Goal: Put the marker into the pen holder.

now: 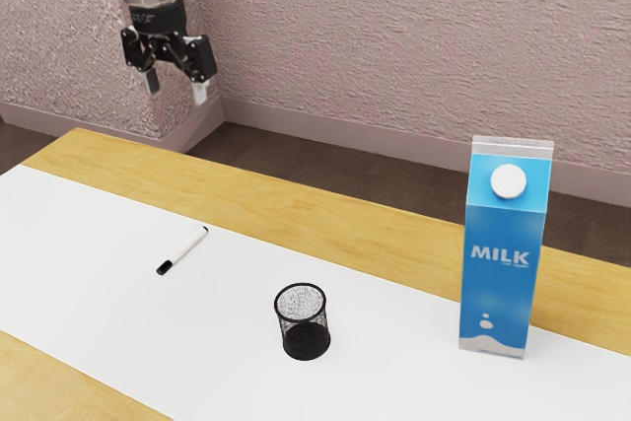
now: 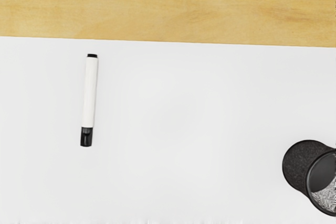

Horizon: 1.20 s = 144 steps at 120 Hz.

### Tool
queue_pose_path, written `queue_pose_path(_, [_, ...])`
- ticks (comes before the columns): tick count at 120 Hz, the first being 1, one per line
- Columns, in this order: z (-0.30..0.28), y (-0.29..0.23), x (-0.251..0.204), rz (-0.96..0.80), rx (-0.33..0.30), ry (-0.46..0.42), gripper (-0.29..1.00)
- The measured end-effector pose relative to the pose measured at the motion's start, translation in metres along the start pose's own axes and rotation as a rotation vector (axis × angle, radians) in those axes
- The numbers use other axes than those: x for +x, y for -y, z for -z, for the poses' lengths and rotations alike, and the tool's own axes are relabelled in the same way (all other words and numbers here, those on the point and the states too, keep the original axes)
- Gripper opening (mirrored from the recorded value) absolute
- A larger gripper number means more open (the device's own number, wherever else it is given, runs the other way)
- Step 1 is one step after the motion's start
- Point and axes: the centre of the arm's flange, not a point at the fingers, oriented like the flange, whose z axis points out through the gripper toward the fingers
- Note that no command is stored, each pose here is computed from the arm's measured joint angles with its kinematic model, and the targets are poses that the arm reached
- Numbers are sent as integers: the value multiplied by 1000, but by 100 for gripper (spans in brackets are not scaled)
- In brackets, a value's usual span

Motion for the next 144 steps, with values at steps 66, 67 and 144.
queue_pose_path(66, [-189, -8, -59, 2, -25, 198, 70])
queue_pose_path(67, [-194, -7, -60, 5, -25, 201, 70])
queue_pose_path(144, [-325, 69, 22, -56, 18, 58, 70])
